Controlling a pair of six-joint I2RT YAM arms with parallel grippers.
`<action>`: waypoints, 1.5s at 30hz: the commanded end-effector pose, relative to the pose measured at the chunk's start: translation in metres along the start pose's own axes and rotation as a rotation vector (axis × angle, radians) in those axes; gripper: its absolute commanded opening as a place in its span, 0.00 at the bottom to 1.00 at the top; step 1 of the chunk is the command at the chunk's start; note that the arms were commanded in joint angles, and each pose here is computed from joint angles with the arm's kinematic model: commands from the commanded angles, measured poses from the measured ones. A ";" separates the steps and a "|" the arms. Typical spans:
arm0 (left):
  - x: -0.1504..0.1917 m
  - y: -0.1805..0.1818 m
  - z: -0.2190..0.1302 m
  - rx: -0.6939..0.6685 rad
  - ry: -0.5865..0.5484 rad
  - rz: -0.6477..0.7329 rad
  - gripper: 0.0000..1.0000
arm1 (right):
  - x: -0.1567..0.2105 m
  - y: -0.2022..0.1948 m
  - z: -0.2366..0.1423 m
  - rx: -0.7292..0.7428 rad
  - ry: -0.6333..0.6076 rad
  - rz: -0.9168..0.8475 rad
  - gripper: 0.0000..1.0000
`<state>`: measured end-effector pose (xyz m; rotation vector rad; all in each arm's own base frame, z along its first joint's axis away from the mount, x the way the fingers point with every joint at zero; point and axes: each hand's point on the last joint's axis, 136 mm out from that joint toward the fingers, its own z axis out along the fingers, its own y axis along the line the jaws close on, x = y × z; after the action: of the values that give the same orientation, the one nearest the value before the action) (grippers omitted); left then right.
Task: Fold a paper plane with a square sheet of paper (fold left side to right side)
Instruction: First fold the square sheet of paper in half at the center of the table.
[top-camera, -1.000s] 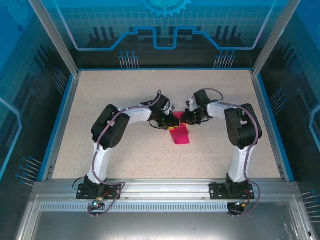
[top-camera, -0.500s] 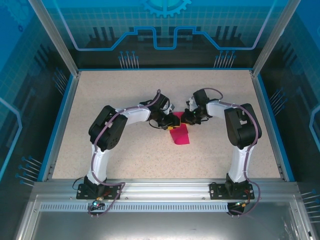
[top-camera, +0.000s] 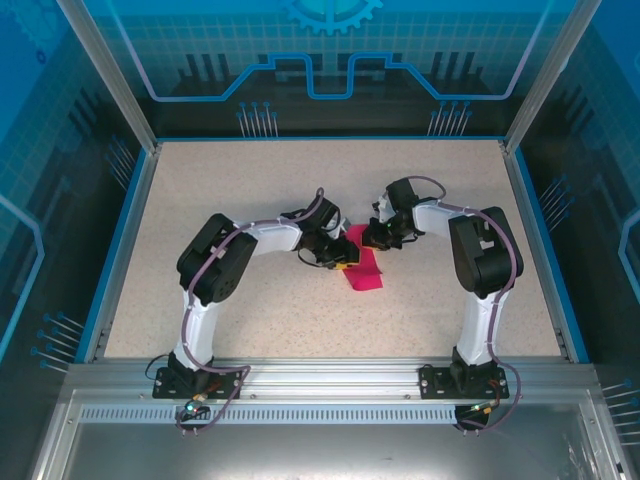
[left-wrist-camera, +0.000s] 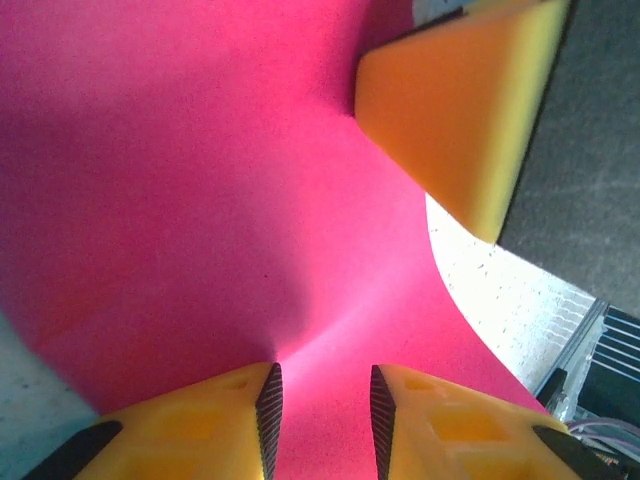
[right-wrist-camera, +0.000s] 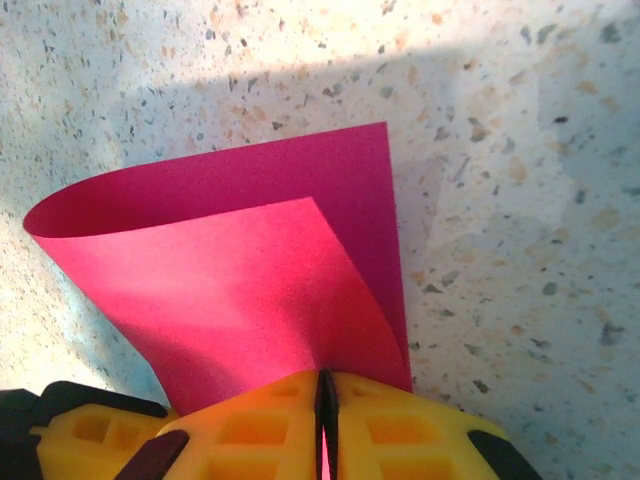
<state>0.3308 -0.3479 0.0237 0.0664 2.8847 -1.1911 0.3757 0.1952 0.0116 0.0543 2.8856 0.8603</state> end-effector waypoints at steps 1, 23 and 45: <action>0.034 0.005 0.001 -0.019 0.082 0.015 0.32 | 0.019 -0.023 0.013 0.087 0.077 0.061 0.12; 0.076 -0.035 -0.012 0.091 0.007 0.064 0.33 | 0.023 -0.024 0.015 0.094 0.090 0.065 0.12; 0.046 -0.027 0.028 0.082 -0.043 0.035 0.20 | 0.025 -0.019 0.017 0.093 0.097 0.053 0.12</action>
<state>0.2863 -0.3799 0.0262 0.0943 2.7664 -1.2987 0.3706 0.1975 0.0112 0.0585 2.9141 0.8645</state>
